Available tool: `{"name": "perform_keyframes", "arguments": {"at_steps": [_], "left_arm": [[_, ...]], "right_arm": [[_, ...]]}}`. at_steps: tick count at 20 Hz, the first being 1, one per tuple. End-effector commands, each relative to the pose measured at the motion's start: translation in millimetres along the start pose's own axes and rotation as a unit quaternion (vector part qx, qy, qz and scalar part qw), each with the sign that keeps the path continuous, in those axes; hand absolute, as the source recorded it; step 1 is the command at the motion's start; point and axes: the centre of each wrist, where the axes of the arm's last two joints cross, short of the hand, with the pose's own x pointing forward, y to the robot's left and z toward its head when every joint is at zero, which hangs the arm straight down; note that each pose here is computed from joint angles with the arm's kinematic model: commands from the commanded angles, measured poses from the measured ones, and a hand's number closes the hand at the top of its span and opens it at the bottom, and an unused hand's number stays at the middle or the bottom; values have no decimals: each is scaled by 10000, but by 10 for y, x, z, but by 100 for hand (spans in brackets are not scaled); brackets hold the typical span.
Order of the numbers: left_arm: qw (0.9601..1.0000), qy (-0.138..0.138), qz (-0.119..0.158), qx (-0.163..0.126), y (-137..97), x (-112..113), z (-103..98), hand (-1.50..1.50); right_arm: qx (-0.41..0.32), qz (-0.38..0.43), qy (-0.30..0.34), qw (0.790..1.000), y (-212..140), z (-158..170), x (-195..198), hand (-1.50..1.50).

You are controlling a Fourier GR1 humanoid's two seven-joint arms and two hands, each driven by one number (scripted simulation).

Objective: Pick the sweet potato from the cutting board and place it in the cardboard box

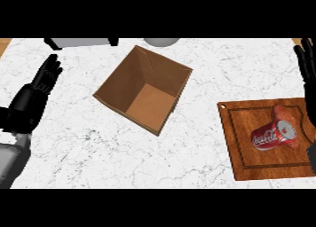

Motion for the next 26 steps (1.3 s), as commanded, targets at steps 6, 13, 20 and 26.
{"name": "perform_keyframes", "arguments": {"at_steps": [6,13,20,26], "left_arm": [[9708,1425,-1455,1269,639,-430,415,0],[9654,1820,-1339,1299,541,-567,510,0],[9669,1831,-1315,1194,310,-612,494,0],[9686,1739,-1352,1149,275,-641,446,0]], "right_arm": [[1671,-1224,1473,9672,-496,462,-572,-150],[2489,-300,904,9638,-1293,881,-803,-150],[3027,19,262,9527,-1955,771,-721,-150],[4108,1856,512,8912,-2110,471,-408,-150]]}}
